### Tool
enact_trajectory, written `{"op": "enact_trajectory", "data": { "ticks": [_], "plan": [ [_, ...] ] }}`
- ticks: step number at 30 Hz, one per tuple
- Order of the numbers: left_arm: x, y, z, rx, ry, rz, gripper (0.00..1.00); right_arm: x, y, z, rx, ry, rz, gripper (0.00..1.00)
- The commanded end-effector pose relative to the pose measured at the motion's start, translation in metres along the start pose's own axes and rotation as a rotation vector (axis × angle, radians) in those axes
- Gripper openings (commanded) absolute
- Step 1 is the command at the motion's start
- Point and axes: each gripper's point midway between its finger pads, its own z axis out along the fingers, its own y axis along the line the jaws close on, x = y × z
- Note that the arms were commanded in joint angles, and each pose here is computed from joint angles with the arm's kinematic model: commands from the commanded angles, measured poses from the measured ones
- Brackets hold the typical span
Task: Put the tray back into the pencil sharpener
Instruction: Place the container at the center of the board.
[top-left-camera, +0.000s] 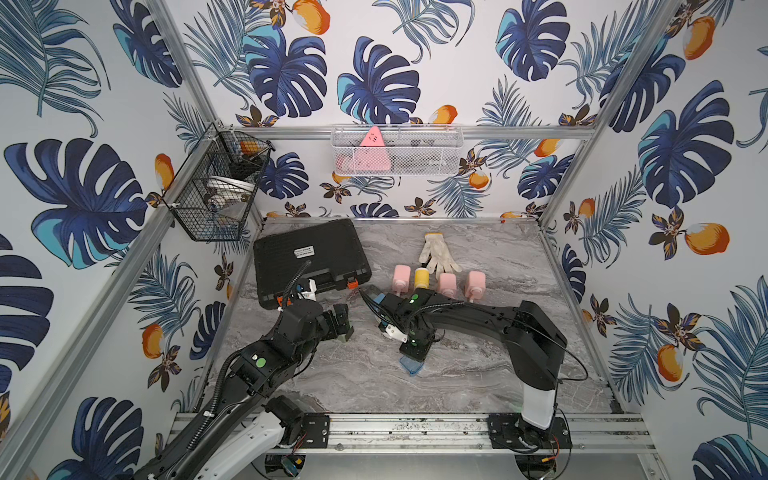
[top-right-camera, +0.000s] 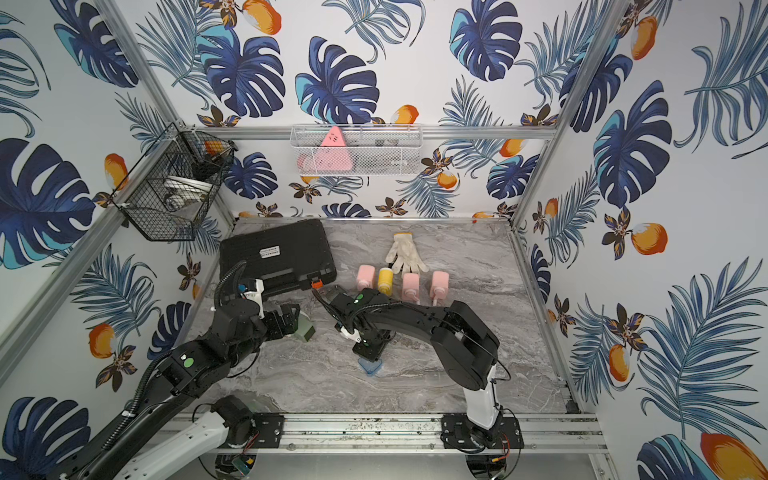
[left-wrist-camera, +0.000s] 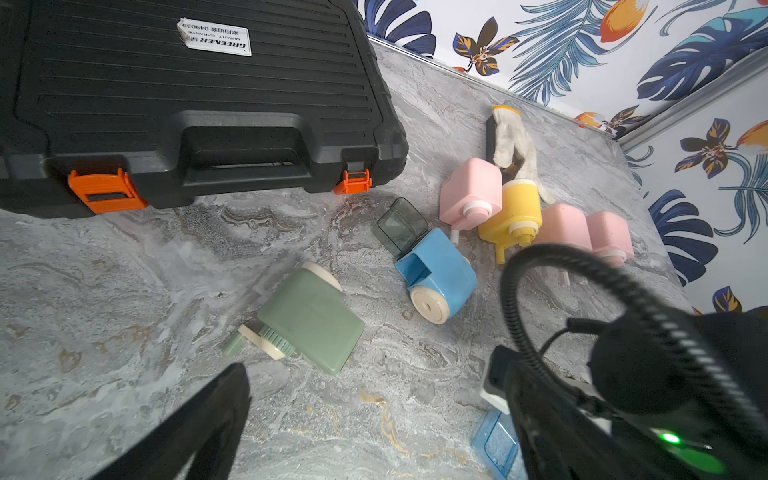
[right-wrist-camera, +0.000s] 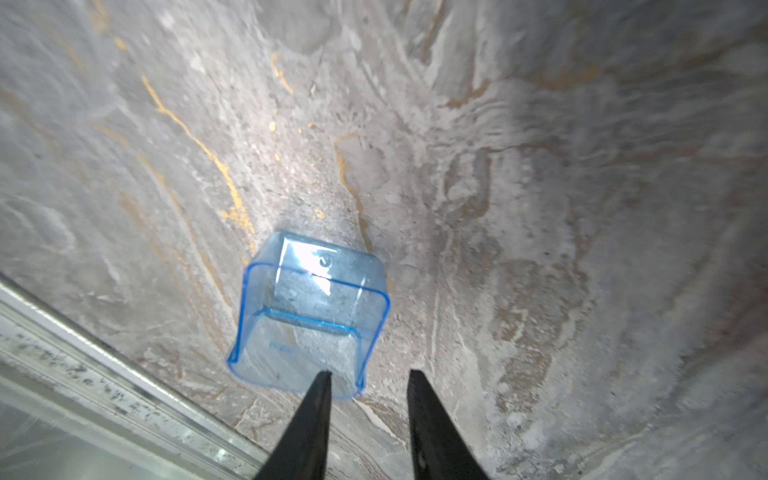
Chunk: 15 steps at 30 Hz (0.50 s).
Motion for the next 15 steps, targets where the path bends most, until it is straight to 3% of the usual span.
{"op": "enact_trajectory", "data": {
  "ticks": [1,5,10,12,15],
  "plan": [
    [-0.001,0.000,0.000,-0.001,-0.005,-0.004,0.99,-0.020,-0.014,-0.034,0.056,-0.167,0.069,0.51],
    [0.008,-0.011,0.005,0.053,0.045,-0.015,0.99,-0.033,-0.039,-0.071,0.117,-0.381,0.237,0.61],
    [0.034,-0.038,0.025,0.177,0.181,0.013,0.96,-0.026,-0.070,-0.102,0.050,-0.644,0.555,0.61],
    [0.045,-0.044,0.035,0.200,0.229,-0.006,0.94,-0.016,-0.075,-0.101,0.026,-0.684,0.633,0.61],
    [0.059,-0.052,0.050,0.233,0.276,-0.054,0.91,-0.007,-0.076,-0.098,0.011,-0.708,0.659,0.69]
  ]
}}
